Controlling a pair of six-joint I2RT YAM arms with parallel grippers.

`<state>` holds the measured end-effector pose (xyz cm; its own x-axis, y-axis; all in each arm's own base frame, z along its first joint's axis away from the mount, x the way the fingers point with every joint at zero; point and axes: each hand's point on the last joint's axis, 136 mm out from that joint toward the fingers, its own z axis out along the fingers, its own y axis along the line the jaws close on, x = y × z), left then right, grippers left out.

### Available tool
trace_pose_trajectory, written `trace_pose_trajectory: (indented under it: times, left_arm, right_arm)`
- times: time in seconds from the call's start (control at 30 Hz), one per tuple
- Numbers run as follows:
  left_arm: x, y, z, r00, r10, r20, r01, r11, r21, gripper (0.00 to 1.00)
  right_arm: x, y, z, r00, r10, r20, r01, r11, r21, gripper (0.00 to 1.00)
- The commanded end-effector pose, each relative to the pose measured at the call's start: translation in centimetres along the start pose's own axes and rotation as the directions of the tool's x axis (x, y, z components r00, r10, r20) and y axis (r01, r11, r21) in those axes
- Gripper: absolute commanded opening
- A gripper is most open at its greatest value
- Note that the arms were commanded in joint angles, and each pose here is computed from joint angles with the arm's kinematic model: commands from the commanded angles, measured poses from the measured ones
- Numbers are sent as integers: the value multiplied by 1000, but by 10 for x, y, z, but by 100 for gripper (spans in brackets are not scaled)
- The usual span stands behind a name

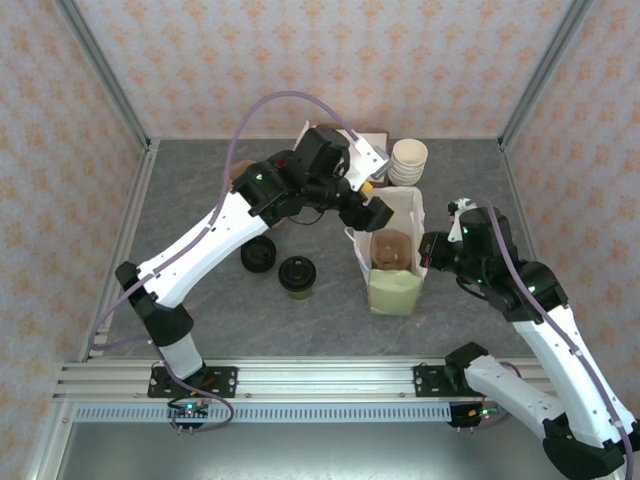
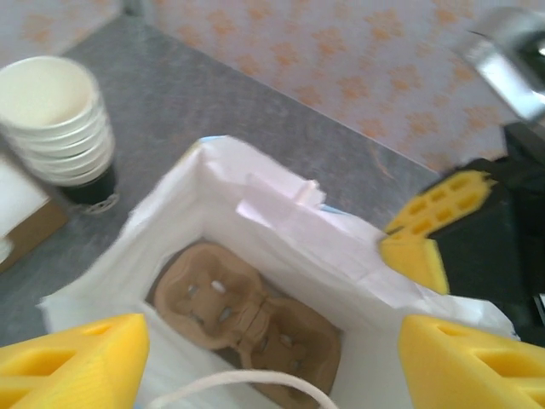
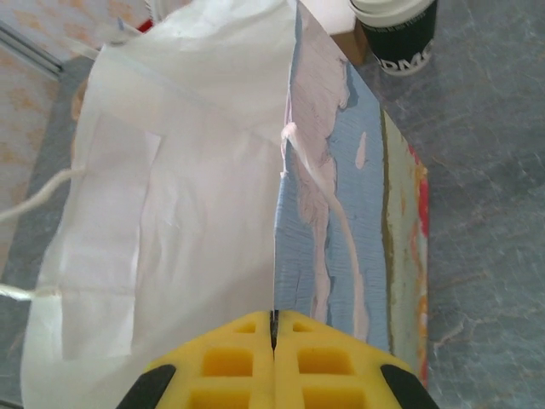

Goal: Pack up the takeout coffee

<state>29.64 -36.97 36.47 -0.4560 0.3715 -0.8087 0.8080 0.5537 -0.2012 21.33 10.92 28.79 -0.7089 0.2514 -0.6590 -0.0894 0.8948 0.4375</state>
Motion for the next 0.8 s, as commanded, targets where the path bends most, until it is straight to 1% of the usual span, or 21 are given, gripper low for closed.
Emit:
trace_pose_trajectory:
  times: [0.0, 0.07, 0.2, 0.27, 0.37, 0.43, 0.57, 0.6, 0.63, 0.67, 0.7, 0.73, 0.77]
  left_arm:
    - [-7, 24, -38, 986, -153, 72, 164, 969, -185, 79]
    - [-3, 33, -46, 974, -204, 97, 221, 946, -236, 78]
    - [6, 45, -48, 949, -285, 133, 312, 907, -284, 77]
    - [12, 54, -50, 938, -317, 143, 347, 880, -324, 77]
    - [20, 64, -50, 920, -367, 141, 393, 850, -351, 77]
    - [21, 66, -48, 907, -398, 133, 420, 843, -338, 76]
    - [19, 74, -46, 905, -404, 131, 424, 839, -341, 76]
    - [17, 76, -45, 902, -411, 134, 432, 838, -333, 76]
    - [16, 79, -43, 897, -421, 134, 441, 838, -323, 76]
    - [15, 82, -42, 894, -428, 133, 448, 837, -316, 76]
    - [14, 85, -42, 893, -430, 134, 450, 836, -314, 76]
    - [13, 90, -43, 896, -423, 138, 445, 837, -319, 76]
    - [11, 94, -45, 899, -413, 147, 438, 837, -327, 77]
  right_arm:
    - [-12, 12, -1, 998, -25, 65, 29, 997, -66, 0]
    - [-12, 14, 1, 998, -6, 62, 11, 997, -76, 0]
    - [-11, 16, 9, 998, 47, 50, -43, 995, -88, 0]
    - [-10, 13, 16, 996, 83, 32, -80, 994, -68, 0]
    - [-6, 8, 26, 989, 146, -10, -146, 989, -26, 0]
    - [-7, 6, 29, 983, 180, -27, -180, 984, 3, 0]
    - [-11, 2, 31, 976, 217, -32, -215, 975, 62, 0]
    - [-13, 2, 31, 976, 216, -34, -214, 974, 72, 3]
    - [-17, 1, 29, 976, 214, -29, -211, 974, 83, 9]
    - [-18, 0, 28, 977, 212, -28, -208, 973, 100, 17]
    - [-21, -3, 26, 978, 205, -26, -200, 972, 124, 27]
    - [-22, -6, 24, 980, 198, -26, -192, 970, 153, 35]
    - [-23, -11, 22, 981, 190, -30, -182, 966, 182, 42]
